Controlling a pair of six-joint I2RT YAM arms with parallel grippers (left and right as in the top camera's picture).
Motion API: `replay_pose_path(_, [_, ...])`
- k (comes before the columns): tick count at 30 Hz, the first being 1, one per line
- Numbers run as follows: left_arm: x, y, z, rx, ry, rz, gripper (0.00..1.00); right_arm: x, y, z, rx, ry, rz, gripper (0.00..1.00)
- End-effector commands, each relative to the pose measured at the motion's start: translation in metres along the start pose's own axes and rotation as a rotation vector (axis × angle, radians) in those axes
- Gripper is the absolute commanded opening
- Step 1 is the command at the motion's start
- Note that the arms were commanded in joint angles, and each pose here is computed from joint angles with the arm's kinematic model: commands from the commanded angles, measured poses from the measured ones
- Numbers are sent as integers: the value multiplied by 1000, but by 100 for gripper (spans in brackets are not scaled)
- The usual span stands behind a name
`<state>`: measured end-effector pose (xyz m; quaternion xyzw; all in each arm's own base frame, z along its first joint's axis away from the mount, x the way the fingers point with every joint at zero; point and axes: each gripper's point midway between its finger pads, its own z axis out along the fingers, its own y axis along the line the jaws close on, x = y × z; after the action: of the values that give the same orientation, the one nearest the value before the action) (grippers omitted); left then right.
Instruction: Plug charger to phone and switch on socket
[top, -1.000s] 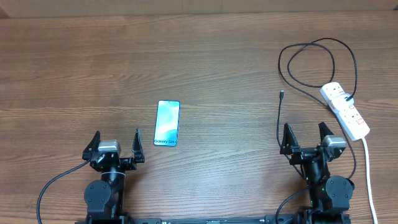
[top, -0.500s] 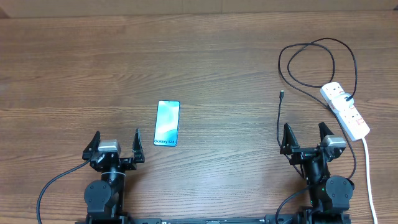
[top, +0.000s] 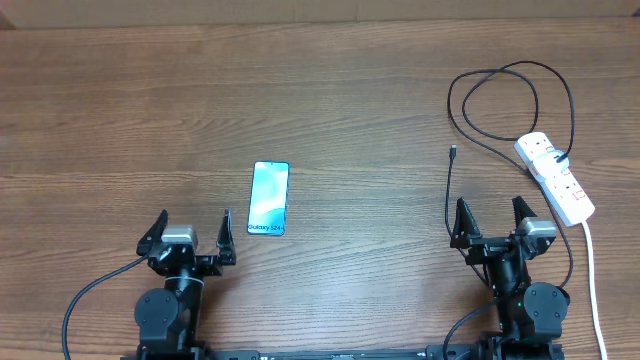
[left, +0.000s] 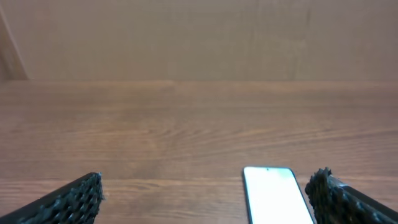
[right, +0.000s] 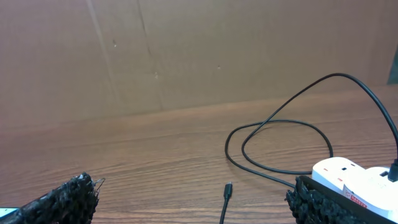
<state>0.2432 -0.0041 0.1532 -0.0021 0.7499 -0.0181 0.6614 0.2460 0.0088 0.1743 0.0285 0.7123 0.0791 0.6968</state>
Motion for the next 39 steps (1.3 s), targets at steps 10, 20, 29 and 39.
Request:
replay_pose_path(10, [-53,-11,-34,48,49,-79,100,2,0,0,1,-3,-4,100])
replay_pose_path(20, [-59,-36,-32,181,241,-131,100,2,0,0,1,-3,-4,100])
replay_pose_path(29, [-83,-41,-16,190,431,-158,100,2,0,0,1,-3,-4,100])
replay_pose_path(39, [-87,-39,-6,183,703,-114,100,2,0,0,1,-3,-4,100])
